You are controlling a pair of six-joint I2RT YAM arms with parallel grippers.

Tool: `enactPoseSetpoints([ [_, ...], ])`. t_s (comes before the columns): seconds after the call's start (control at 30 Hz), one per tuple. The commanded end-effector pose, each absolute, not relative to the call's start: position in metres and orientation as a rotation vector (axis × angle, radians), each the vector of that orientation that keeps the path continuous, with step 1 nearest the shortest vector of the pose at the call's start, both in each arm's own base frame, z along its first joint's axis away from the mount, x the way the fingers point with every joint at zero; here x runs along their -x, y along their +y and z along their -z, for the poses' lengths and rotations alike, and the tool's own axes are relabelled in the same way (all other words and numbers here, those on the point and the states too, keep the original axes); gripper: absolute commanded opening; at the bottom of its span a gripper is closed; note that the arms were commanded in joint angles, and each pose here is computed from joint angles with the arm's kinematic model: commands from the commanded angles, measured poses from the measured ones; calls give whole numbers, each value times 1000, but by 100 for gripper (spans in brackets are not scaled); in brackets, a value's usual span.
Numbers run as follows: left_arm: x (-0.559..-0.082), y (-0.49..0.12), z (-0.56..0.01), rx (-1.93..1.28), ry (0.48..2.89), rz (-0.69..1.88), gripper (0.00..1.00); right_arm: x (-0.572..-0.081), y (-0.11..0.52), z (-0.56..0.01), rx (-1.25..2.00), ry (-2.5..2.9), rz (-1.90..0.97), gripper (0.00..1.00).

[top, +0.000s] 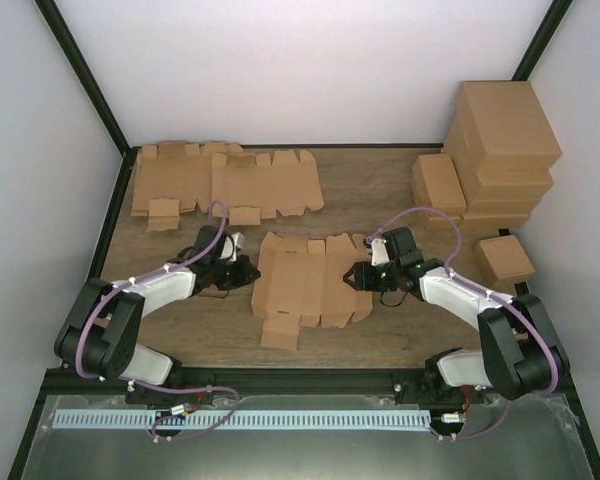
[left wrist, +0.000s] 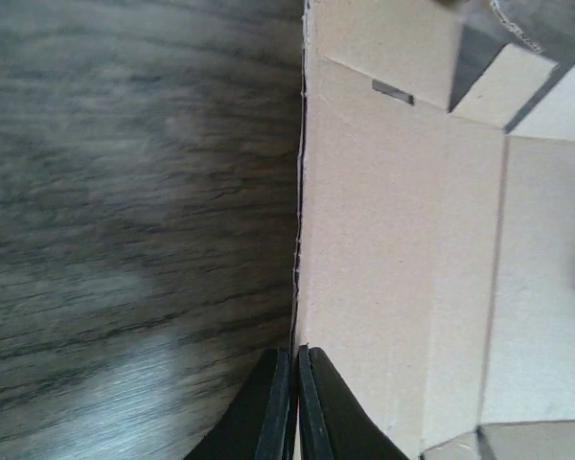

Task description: Fold the paper box

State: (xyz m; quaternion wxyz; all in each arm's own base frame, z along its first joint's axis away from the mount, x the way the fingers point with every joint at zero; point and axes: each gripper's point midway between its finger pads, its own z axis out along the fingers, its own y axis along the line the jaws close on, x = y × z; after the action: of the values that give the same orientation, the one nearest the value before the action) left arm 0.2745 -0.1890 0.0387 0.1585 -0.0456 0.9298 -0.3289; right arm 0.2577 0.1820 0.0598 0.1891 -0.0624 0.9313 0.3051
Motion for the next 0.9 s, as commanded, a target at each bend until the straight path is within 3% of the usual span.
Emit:
enactPoseSetpoints([
  [0.0,-280,-196,-67,45,2623,963,6,-254,184,-67,167,2602,-901,45],
  [0.2,-277,-197,-65,12,2651,961,18,-244,185,-54,152,2628,-941,46],
  [0.33,-276,-188,-44,24,2719,871,22,-241,185,-51,152,2633,-950,47],
  [0.63,-270,-199,-33,8,2721,980,33,-239,184,-52,149,2633,-948,46],
  [0.73,-270,-186,-17,95,2761,885,35,-238,184,-51,148,2635,-951,47],
  [0.8,-269,-176,-9,168,2758,836,47,-238,183,-52,147,2636,-950,47],
  [0.87,-268,-169,-7,210,2737,828,51,-237,183,-52,148,2635,-950,46],
])
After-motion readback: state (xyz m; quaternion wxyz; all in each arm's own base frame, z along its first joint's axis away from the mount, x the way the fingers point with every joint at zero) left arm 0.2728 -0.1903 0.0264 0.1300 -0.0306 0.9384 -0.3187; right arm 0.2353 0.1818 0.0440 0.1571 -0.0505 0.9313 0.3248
